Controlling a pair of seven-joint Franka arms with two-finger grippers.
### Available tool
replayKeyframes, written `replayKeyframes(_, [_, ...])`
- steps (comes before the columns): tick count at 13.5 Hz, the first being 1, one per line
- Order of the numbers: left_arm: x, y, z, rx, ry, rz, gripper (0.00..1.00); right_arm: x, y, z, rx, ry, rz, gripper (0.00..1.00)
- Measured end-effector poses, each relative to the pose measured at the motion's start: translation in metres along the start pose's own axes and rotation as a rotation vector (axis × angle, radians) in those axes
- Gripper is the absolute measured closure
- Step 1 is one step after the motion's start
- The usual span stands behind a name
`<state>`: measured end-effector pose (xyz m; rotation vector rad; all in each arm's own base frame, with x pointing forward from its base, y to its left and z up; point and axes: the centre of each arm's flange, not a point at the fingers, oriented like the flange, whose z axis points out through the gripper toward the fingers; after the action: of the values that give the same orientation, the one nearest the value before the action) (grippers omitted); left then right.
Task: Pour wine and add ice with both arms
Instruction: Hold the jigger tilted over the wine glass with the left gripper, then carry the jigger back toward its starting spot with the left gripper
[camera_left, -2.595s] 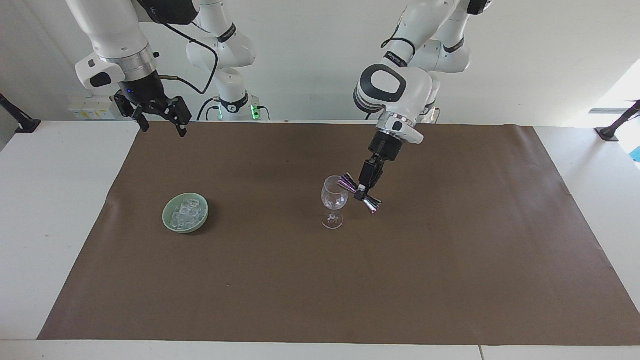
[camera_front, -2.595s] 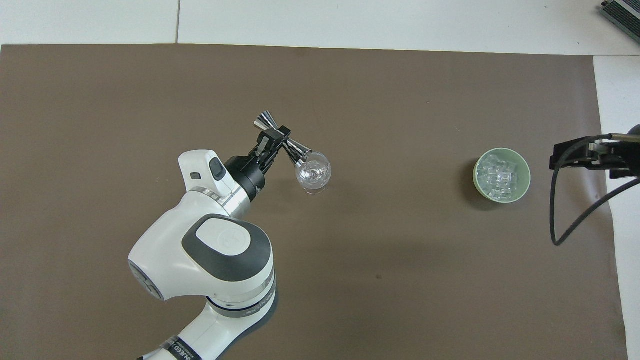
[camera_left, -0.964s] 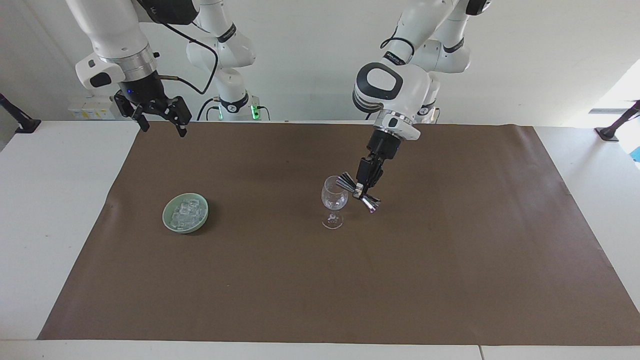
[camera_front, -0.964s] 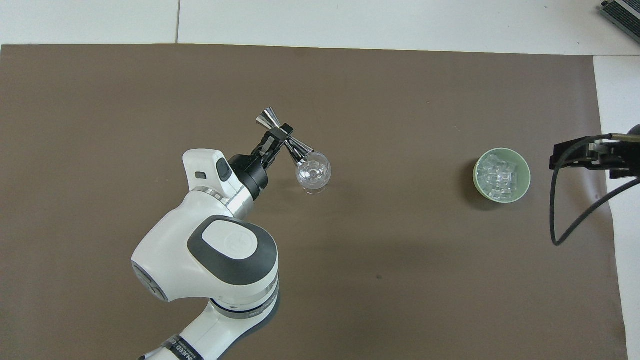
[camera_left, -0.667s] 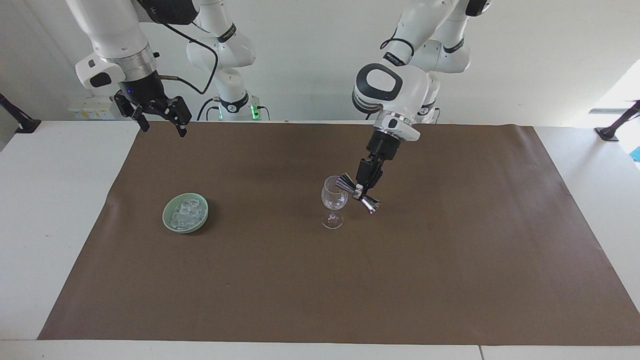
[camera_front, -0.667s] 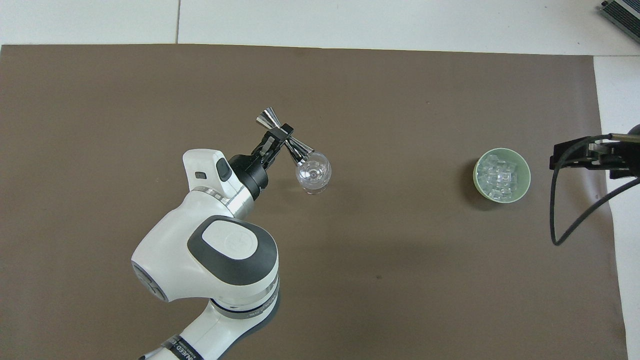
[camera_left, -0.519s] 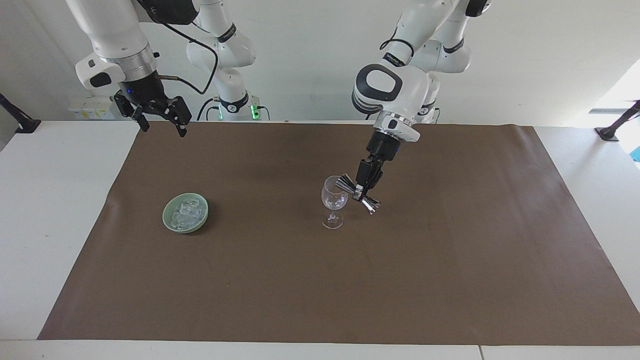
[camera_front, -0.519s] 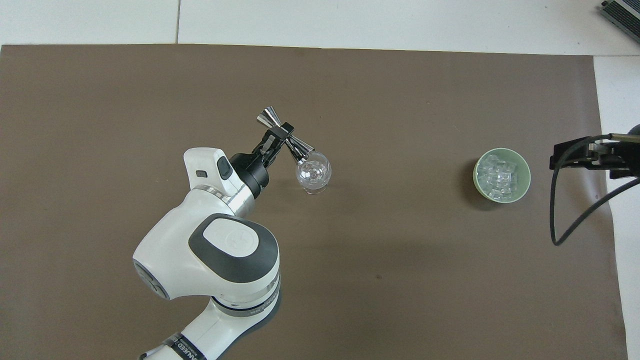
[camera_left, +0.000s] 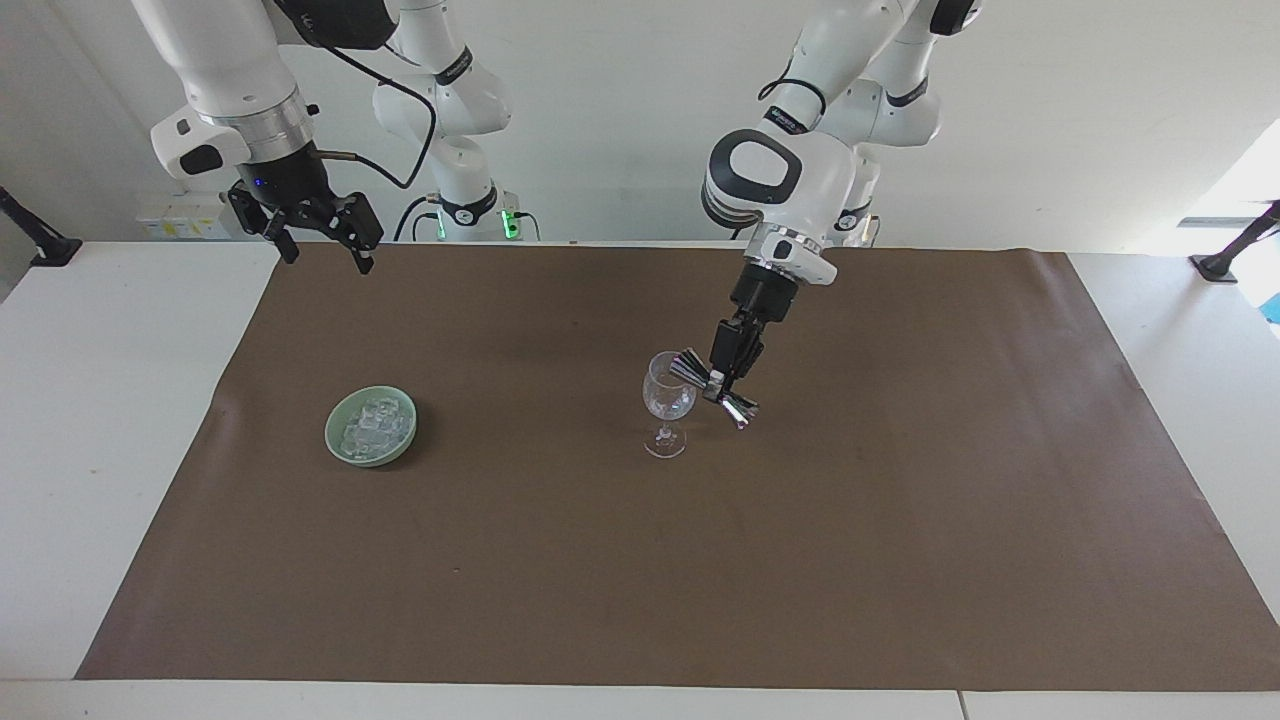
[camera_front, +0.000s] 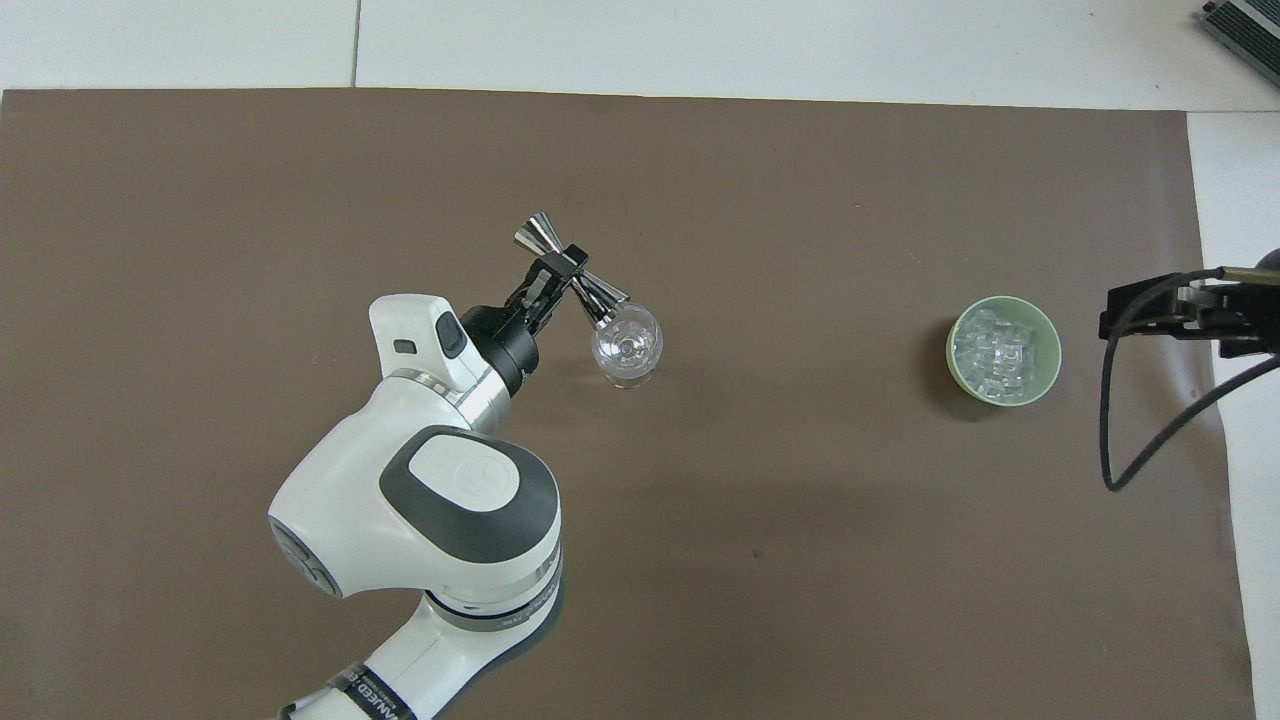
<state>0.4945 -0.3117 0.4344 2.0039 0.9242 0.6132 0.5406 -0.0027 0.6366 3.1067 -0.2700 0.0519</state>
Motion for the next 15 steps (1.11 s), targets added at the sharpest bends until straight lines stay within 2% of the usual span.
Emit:
replayKeyframes(6, [-0.005, -0.006, -0.011, 0.011, 0.013, -0.184, 0.78, 0.0, 0.0, 0.0, 0.0, 0.0, 0.0, 0.0])
replayKeyframes(15, [0.042, -0.016, -0.021, 0.001, 0.086, -0.536, 0.78, 0.0, 0.0, 0.0, 0.0, 0.0, 0.0, 0.0])
